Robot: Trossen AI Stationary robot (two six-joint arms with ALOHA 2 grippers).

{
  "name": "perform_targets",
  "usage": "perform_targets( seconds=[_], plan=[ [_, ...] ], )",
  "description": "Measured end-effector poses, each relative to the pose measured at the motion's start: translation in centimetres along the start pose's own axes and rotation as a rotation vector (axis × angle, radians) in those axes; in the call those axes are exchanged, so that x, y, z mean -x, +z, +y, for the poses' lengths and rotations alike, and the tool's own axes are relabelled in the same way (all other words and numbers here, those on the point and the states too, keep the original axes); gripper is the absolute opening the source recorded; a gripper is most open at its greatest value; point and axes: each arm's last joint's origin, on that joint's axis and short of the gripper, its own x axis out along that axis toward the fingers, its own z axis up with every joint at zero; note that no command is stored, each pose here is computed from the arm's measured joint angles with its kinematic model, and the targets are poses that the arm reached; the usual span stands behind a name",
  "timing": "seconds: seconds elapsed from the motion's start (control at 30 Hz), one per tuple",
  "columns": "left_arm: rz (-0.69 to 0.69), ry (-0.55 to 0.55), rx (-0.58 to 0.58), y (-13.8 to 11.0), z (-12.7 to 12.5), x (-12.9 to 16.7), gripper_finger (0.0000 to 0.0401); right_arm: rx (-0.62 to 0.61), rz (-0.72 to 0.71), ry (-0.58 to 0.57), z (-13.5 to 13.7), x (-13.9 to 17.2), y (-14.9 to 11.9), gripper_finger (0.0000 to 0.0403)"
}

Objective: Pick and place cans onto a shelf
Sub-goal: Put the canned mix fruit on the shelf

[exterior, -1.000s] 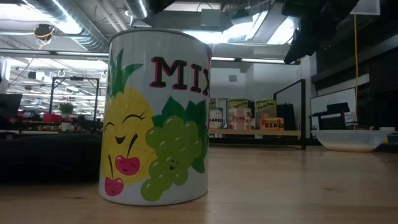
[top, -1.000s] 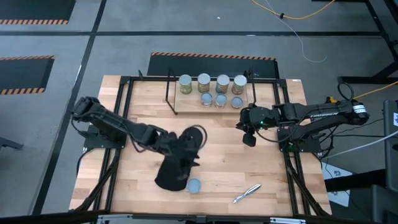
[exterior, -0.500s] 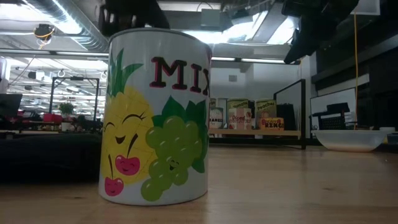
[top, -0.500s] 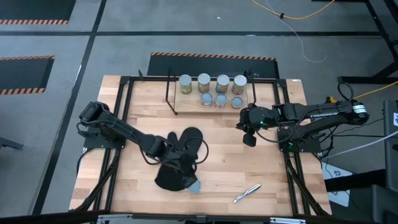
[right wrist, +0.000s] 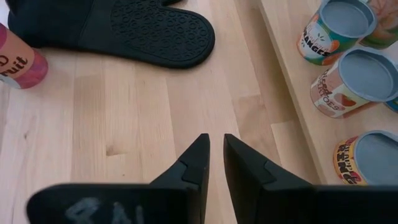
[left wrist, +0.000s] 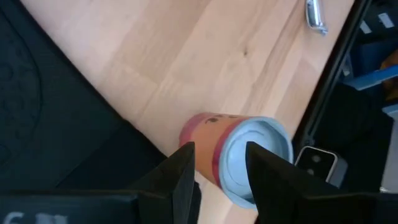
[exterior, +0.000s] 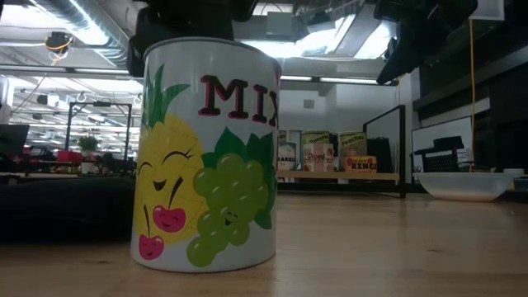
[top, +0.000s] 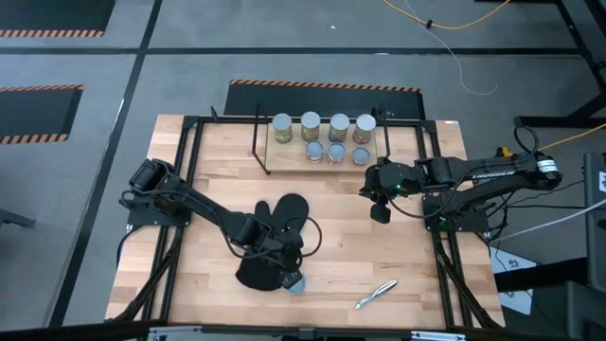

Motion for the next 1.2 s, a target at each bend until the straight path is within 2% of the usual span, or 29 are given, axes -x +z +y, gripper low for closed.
perform_targets(
  seconds=[0.5, 0.97, 1.13, 1.2],
  plan=[
    [-0.046, 0.026, -0.036, -1.1, -0.6, 0.0, 0.0135, -0.001, 0.0, -0.001, 0.0, 0.0, 0.0, 0.0052],
    [-0.067, 0.038, -0.037, -1.1, -0.6, 0.1, 0.0135, -0.001, -0.001, 0.0, 0.0, 0.0, 0.0, 0.0052],
    [-0.03, 0.065, -0.044, -1.6, -0.3, -1.3, 0.0135, -0.001, -0.001, 0.0, 0.0, 0.0, 0.0, 0.0052],
    [-0.014, 0.043, -0.044, -1.6, -0.5, -2.1, 0.0135, -0.001, -0.001, 0.0, 0.0, 0.0, 0.0, 0.0052]
  ],
)
